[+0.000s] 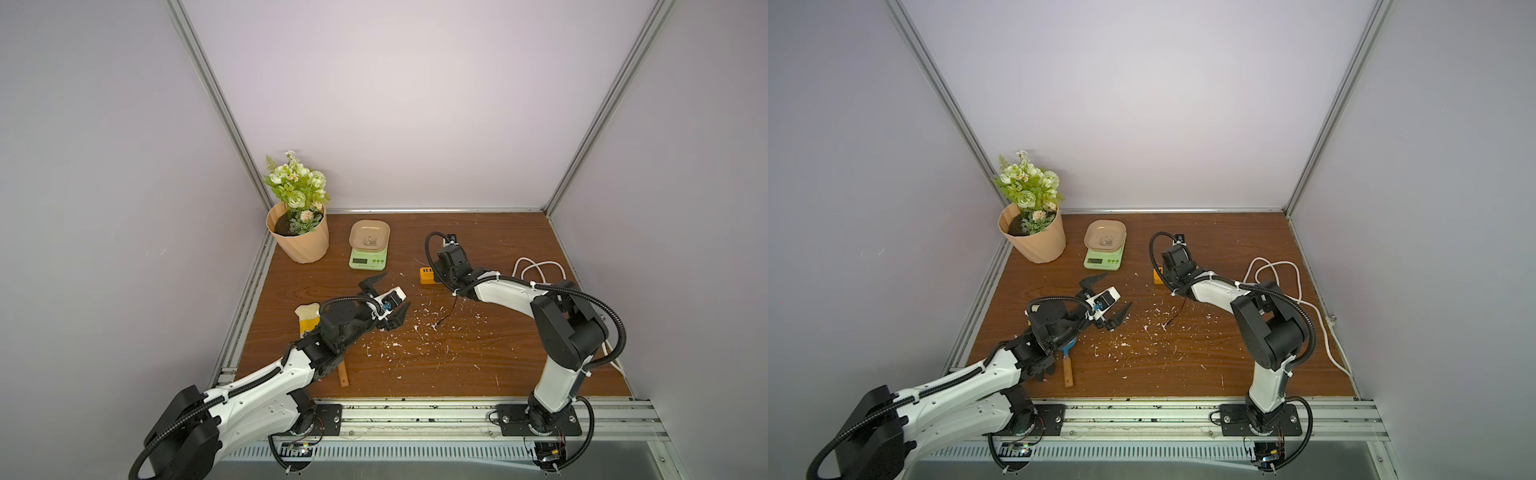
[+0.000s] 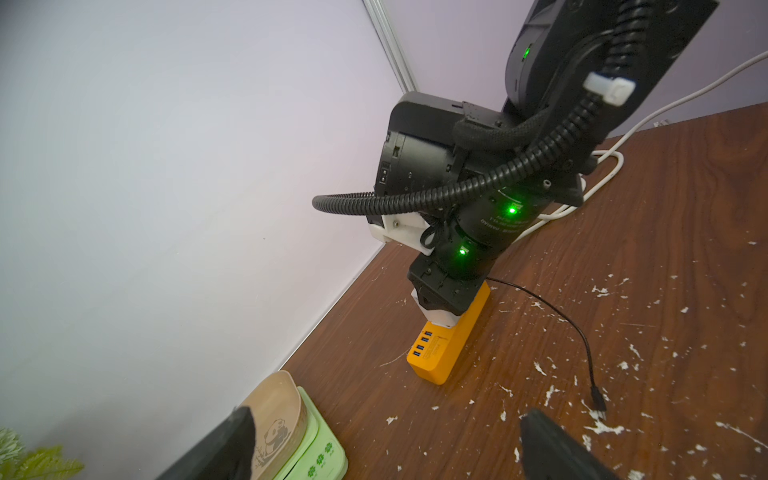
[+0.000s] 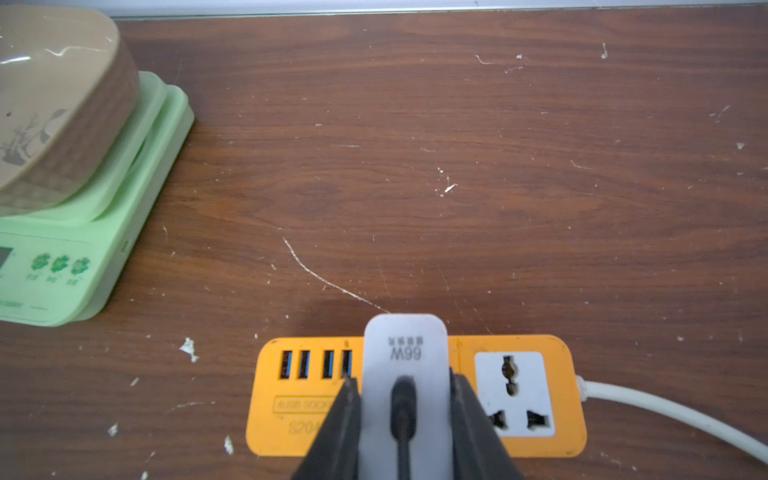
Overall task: Charge the electronic scale
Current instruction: Insert the plug into the socket.
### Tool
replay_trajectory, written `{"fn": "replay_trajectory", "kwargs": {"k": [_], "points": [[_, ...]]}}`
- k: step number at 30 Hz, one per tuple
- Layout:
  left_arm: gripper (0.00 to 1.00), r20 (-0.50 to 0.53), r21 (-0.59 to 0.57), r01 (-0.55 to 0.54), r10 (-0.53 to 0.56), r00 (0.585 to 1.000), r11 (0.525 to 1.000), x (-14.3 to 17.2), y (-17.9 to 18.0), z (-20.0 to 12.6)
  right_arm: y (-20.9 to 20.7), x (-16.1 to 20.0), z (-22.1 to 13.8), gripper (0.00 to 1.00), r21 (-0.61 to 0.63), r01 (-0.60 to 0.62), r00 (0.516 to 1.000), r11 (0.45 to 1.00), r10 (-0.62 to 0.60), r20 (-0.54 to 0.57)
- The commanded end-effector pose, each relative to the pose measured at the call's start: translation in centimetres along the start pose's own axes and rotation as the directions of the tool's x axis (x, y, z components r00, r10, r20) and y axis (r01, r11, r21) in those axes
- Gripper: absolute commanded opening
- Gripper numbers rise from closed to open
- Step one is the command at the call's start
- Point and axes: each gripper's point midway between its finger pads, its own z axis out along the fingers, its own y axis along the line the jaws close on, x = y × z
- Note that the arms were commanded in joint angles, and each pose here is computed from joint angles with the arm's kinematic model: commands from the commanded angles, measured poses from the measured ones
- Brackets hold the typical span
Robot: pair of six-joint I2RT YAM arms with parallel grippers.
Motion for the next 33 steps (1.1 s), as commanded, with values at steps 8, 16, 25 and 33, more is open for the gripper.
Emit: {"fn": "replay_trajectory", "kwargs": {"k": [8, 16, 25, 33], "points": [[1.00, 0.001, -0.017, -0.007, 0.007, 1.000, 1.000, -0.4, 0.5, 0.0, -0.2, 4.2, 0.0, 0.24, 0.000, 0.059, 0.969, 0.998, -0.057, -0.241], [1.00, -0.008, -0.026, -0.011, 0.010, 1.000, 1.000, -0.2, 0.7, -0.1, 0.2, -4.9, -5.1, 0.77, -0.081, 0.033, 0.994, 0.996, -0.041, -0.098], [1.00, -0.010, -0.028, -0.018, 0.018, 1.000, 0.999, -0.1, 0.6, 0.1, -2.8, -0.2, -11.9, 0.83, -0.185, 0.085, 0.994, 0.979, -0.097, -0.055], [0.99, -0.010, -0.009, -0.007, 0.007, 1.000, 1.000, 0.1, 0.2, 0.4, -0.8, 1.3, -16.2, 0.80, -0.353, 0.332, 0.942, 0.875, -0.323, 0.087]]}}
